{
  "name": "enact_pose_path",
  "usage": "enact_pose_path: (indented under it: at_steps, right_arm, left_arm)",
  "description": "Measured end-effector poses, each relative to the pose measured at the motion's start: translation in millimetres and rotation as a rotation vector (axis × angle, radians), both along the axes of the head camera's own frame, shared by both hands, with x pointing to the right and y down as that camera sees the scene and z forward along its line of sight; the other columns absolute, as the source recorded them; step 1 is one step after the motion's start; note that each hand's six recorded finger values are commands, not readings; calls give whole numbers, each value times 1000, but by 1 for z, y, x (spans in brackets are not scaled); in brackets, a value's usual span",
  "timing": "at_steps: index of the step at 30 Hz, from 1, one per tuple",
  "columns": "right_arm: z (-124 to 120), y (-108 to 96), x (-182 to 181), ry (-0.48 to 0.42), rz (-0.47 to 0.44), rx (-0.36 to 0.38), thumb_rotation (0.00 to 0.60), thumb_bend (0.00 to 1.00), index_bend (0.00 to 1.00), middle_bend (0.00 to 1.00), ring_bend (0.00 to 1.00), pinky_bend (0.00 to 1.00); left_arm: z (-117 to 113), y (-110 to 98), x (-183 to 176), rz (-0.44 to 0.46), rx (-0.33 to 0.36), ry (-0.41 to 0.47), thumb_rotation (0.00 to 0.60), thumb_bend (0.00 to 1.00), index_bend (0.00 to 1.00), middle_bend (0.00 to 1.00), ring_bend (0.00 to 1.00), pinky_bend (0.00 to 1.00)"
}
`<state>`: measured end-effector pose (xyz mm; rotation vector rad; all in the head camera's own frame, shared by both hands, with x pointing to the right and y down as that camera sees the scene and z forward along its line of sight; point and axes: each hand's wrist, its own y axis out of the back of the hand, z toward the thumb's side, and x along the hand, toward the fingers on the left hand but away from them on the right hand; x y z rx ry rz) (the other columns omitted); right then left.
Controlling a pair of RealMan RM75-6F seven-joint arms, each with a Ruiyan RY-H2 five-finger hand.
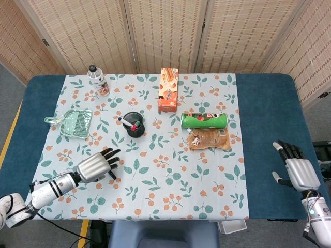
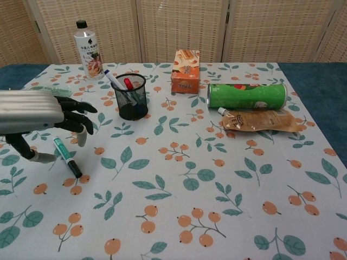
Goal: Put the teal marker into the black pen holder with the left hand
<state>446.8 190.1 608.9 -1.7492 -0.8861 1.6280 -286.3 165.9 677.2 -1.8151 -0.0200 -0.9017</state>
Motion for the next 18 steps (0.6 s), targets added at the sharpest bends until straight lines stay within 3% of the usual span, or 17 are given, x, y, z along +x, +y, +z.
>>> enact_pose_path:
  at_steps: [18]
  right_arm:
    - [4,-7,11,-52,32,-50,600,327,35,0,0,0]
  left_arm:
    - [38,-13,3,34,-29,-66,600,323,390,295,0,197]
